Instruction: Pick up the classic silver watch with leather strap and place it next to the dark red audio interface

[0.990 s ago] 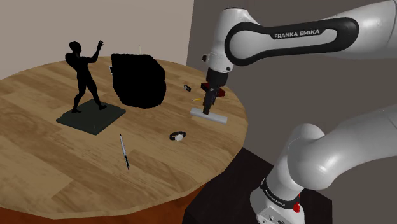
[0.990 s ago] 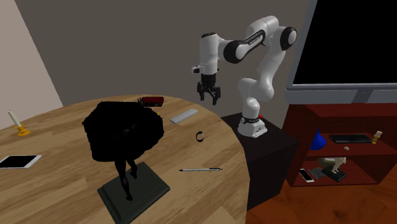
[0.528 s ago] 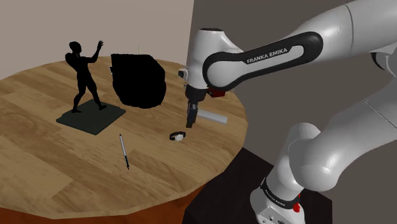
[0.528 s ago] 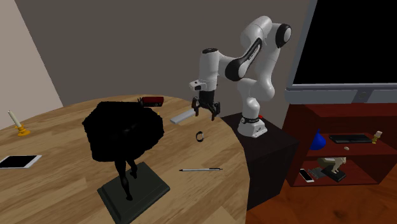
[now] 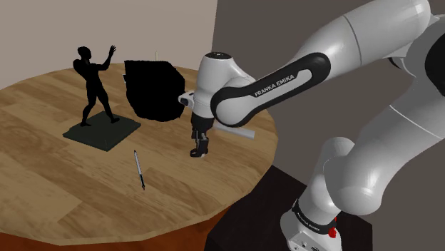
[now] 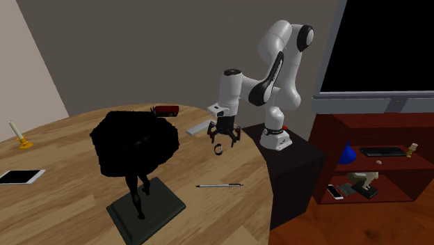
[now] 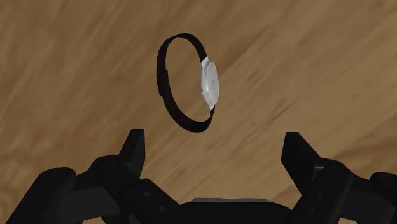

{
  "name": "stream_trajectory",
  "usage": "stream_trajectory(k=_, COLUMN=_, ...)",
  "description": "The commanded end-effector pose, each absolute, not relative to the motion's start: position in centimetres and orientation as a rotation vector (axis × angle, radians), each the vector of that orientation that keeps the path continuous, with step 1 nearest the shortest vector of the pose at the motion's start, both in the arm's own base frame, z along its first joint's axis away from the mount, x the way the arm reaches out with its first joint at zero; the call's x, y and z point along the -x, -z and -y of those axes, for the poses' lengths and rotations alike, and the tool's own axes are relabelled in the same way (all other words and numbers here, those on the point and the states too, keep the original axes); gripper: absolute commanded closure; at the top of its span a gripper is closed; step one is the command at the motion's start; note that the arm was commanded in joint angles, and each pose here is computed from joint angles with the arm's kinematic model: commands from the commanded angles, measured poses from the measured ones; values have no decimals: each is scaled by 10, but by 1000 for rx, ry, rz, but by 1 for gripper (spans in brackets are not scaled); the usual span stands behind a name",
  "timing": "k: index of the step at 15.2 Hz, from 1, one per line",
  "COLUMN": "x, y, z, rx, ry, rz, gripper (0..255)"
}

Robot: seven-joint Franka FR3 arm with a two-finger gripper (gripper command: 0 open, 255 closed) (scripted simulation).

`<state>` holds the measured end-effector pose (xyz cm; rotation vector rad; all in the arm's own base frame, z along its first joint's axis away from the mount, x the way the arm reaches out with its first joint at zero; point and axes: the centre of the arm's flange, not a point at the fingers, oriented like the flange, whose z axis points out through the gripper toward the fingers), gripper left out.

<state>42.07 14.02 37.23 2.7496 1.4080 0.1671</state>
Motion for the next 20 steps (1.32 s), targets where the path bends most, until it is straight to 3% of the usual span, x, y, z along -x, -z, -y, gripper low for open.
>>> stream_trajectory(k=1, x=-422, y=-361, z=-142, rx=-2746, ry=-169, rz=-1414, gripper=0)
stream_trajectory(k=12, x=-424, y=-342, z=-142, rx=-2746, ry=-169, rz=-1414, gripper=0)
stream_trajectory(k=13, x=-424, y=-342, z=-142, rx=-2746, ry=-169, rz=-1414, gripper=255)
stream_trajectory(k=20, x=-424, y=-342, z=-142, rx=-2746, ry=-169, rz=-1414, gripper=255)
